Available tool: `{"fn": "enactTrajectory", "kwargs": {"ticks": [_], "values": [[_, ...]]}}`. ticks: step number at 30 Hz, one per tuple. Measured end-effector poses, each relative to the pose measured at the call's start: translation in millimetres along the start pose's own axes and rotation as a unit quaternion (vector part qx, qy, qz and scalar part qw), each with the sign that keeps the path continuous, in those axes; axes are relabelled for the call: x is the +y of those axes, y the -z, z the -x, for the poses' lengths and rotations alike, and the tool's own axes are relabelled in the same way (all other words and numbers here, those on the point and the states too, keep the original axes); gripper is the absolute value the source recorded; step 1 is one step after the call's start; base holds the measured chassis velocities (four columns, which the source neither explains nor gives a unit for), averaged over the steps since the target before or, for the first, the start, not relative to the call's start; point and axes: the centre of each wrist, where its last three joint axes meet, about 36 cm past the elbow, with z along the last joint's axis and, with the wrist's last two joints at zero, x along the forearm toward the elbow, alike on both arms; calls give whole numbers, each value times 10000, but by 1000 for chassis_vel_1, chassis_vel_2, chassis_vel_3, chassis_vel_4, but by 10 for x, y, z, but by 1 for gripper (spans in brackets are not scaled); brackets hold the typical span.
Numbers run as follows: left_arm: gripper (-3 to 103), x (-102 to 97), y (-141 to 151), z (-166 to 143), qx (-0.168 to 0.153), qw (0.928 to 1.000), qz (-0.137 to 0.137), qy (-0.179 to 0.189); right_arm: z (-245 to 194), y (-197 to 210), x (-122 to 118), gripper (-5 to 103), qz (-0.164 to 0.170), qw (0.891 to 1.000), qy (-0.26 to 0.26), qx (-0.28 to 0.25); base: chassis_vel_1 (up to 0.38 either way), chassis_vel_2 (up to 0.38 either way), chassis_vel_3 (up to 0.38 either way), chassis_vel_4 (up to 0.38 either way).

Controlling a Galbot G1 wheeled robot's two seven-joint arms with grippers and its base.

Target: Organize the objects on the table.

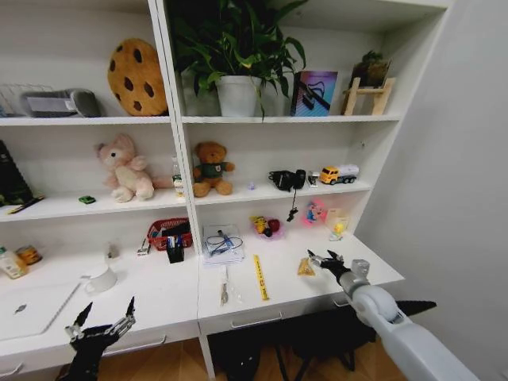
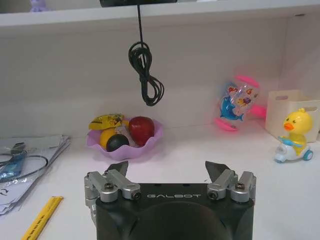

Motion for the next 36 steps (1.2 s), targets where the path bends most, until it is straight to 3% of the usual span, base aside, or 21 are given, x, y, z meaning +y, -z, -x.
{"fn": "enactTrajectory", "kwargs": {"ticks": [11,22,29,32,35,36], "values": [[100,0,0,0,0,10000,0,0,286,-175,162,86,379,9978,-177,518,0,0,0,0],[100,0,0,0,0,10000,0,0,379,-346,37,86,393,9961,-523,596,0,0,0,0],[100,0,0,0,0,10000,0,0,461,-413,92,61,361,9958,-493,684,0,0,0,0],[100,0,0,0,0,10000,0,0,465,-418,107,55,369,9958,-486,684,0,0,0,0],[100,0,0,0,0,10000,0,0,464,-407,123,39,358,9960,-471,668,0,0,0,0],[100,0,0,0,0,10000,0,0,464,-407,123,39,358,9960,-471,668,0,0,0,0]]}}
